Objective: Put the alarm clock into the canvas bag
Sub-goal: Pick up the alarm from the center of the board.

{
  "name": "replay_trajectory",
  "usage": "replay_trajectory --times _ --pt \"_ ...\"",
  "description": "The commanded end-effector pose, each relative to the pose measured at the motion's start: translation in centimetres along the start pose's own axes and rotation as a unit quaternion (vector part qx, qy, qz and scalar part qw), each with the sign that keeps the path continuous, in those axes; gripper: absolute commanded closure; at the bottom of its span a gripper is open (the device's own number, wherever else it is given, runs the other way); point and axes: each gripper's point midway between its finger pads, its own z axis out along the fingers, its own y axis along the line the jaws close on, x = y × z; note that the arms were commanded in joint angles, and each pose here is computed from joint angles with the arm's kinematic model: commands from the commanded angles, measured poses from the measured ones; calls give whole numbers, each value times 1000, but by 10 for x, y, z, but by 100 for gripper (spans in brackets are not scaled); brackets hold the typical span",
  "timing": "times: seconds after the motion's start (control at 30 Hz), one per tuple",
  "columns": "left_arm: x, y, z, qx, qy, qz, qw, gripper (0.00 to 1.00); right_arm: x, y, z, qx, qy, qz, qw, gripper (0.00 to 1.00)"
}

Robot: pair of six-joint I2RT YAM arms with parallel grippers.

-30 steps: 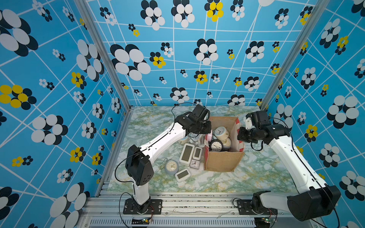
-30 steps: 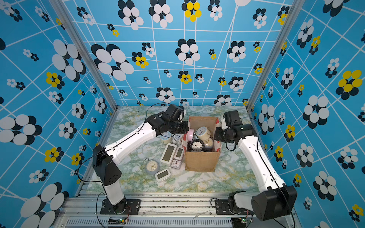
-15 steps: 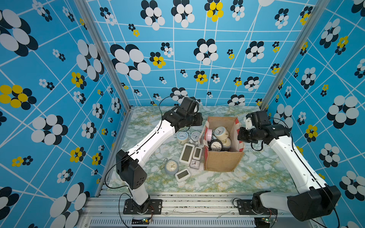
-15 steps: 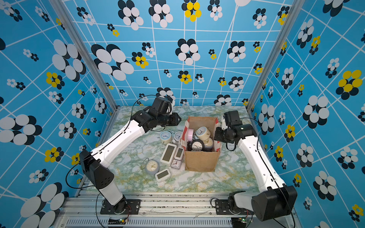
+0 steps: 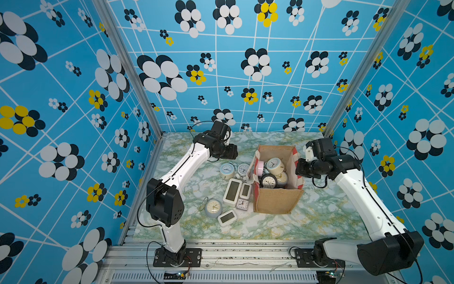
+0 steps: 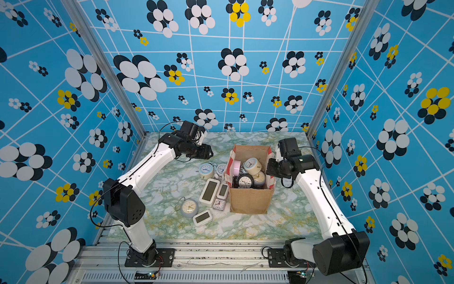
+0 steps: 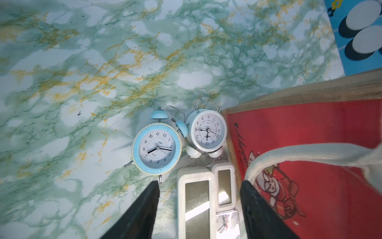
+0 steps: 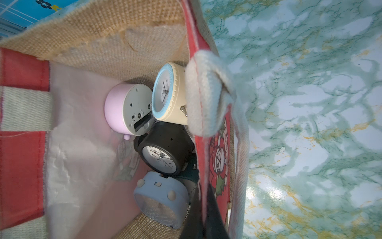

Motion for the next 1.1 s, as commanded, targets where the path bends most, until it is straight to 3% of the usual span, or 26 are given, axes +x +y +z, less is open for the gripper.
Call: replay_trajectory --times 0.0,0.13,0.53,1.07 --pt "27 12 17 13 62 76 995 22 5 -3 -6 9 4 -6 1000 100" --pt "39 31 35 5 96 117 988 1 4 -2 -5 8 4 -4 1000 100" --pt "56 57 80 -5 151 187 971 1 1 -1 -5 8 5 -6 1000 100" --pt "67 73 118 -24 182 195 963 0 2 -2 -3 10 8 -7 1000 100"
